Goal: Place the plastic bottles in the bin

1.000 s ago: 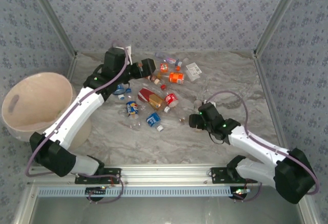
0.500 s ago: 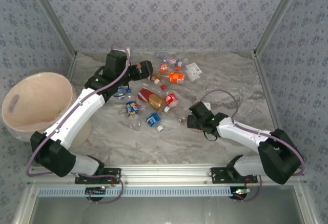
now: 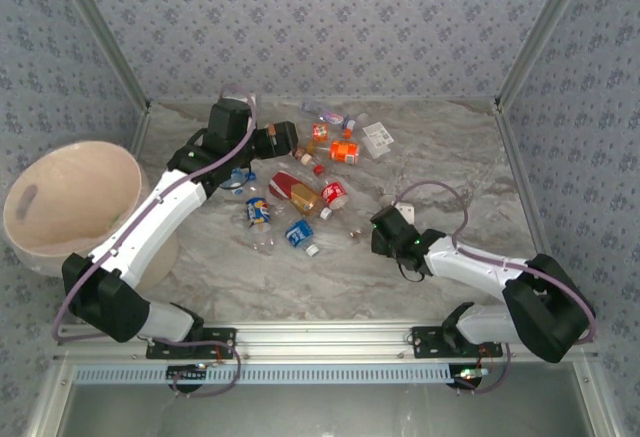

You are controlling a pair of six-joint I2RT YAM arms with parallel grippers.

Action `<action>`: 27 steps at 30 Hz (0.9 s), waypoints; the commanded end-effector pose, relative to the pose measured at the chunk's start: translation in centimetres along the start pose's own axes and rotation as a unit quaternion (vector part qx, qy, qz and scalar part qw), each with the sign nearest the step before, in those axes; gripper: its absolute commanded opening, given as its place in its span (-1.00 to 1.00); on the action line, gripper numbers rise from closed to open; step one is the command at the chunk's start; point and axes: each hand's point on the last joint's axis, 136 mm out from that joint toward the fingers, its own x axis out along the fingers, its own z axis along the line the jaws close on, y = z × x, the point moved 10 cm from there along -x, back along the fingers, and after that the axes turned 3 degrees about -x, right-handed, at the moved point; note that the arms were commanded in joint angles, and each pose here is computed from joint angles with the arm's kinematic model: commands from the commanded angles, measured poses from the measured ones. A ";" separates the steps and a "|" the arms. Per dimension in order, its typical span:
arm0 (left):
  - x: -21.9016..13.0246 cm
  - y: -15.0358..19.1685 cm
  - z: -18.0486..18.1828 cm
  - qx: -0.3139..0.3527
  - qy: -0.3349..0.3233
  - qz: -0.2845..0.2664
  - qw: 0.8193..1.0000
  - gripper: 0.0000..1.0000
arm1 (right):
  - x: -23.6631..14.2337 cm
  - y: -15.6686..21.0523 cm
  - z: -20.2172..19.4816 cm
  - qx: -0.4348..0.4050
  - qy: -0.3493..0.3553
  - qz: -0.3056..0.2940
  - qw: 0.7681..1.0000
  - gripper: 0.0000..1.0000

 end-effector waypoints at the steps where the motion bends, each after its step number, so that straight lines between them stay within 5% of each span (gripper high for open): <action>1: 0.4 0.2 0.2 0.015 -0.005 0.005 1.000 0.96 | -0.5 0.0 -0.4 -0.008 0.018 -0.013 1.000 0.09; 11: 0.7 0.9 -0.5 0.031 0.068 0.019 0.997 0.96 | -6.3 -3.7 0.2 -0.013 -0.094 -0.131 0.987 -0.11; 21: 0.5 1.5 -1.9 0.014 0.220 0.070 0.973 0.96 | -10.4 -9.1 4.5 -0.063 -0.313 -0.241 0.917 -0.15; 27: 0.2 0.8 -2.6 -0.017 0.250 0.089 0.964 0.96 | -10.5 -10.6 6.9 -0.098 -0.384 -0.253 0.883 -0.15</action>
